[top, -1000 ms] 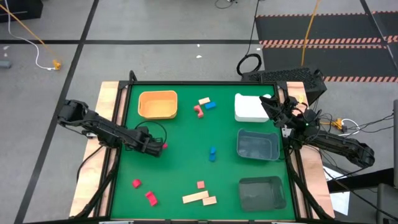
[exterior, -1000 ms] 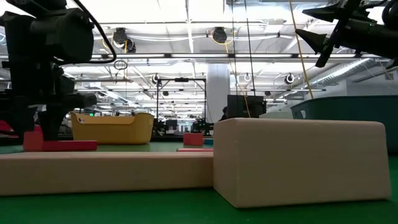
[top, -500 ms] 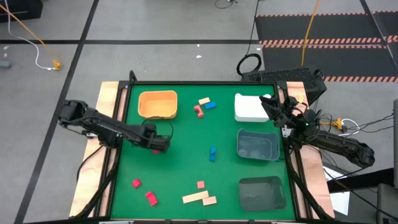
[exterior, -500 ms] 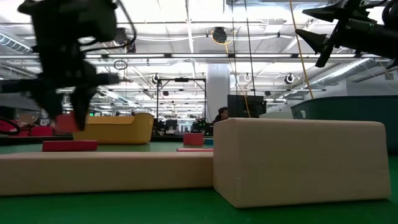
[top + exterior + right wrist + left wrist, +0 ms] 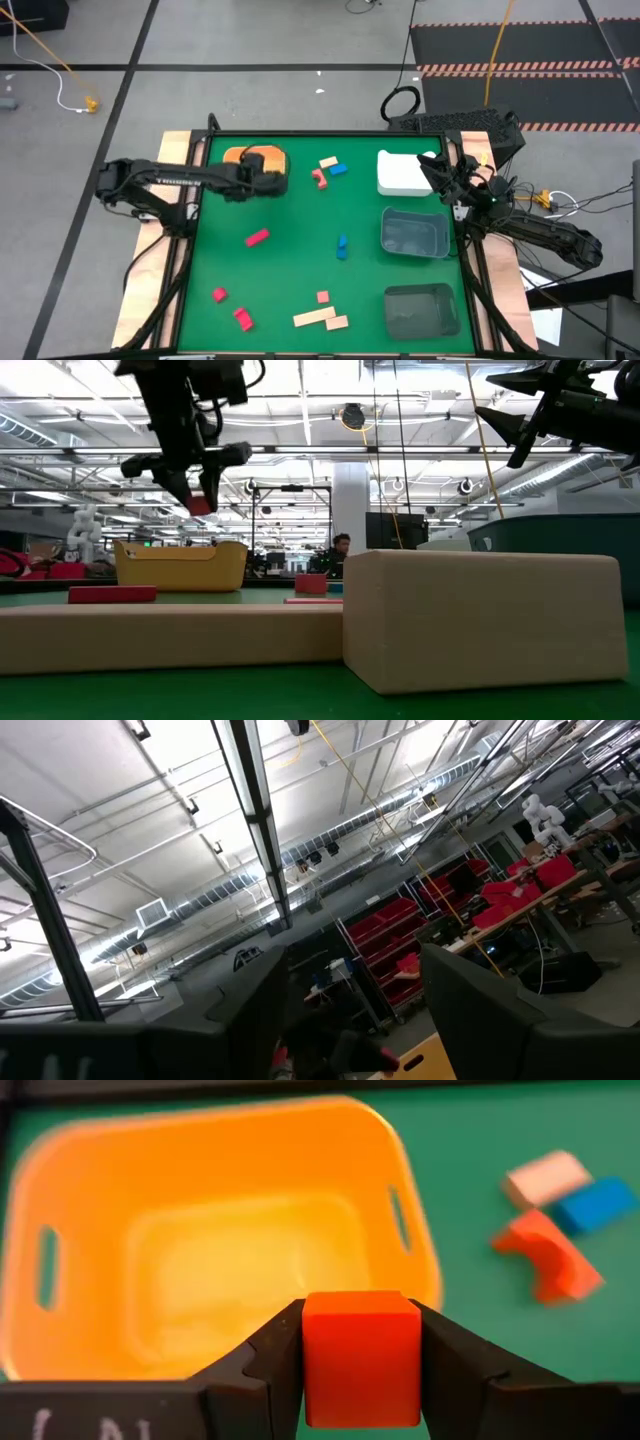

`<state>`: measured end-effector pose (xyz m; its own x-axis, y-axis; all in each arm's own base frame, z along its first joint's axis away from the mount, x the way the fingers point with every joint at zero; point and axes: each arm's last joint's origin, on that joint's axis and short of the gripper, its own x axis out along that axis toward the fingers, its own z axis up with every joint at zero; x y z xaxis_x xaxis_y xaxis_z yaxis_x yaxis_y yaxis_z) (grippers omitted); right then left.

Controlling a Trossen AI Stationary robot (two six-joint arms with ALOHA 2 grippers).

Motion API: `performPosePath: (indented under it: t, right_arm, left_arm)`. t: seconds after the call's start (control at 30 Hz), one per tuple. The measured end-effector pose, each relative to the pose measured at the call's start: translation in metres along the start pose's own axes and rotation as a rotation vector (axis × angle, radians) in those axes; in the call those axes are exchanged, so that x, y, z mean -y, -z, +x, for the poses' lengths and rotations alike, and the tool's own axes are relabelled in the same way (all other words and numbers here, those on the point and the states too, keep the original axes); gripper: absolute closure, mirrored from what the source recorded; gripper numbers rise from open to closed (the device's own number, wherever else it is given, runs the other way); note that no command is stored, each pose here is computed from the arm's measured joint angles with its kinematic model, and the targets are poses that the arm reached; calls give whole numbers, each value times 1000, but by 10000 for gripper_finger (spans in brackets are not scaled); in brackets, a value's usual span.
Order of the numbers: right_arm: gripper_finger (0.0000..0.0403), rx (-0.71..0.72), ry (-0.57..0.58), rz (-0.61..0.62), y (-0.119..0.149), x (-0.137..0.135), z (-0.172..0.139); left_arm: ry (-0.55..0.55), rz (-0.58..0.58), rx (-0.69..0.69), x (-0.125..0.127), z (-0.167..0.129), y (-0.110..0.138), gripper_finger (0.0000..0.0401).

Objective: Sort & place blocks by color
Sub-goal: Put the middle left orange block into the yellow bin, then put the top blue block into the white bin

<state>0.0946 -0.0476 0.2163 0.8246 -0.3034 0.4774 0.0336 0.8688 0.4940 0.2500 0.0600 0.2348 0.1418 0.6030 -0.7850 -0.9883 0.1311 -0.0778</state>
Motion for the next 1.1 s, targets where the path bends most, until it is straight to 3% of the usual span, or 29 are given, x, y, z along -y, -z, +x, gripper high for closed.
performPosePath:
  t: [0.27,0.53,0.9,1.1]
  right_arm:
    - [181,0,0,0,0,0,0]
    - [181,0,0,0,0,0,0]
    - [181,0,0,0,0,0,0]
    - [181,48,37,-1,-2,0,0]
  left_arm:
    - [-112,57,-72,-27,34,-29,264]
    - [-179,19,-104,-48,56,-34,220]
    - [21,10,-113,-39,65,-40,288]
    - [257,58,-168,-22,61,-41,299]
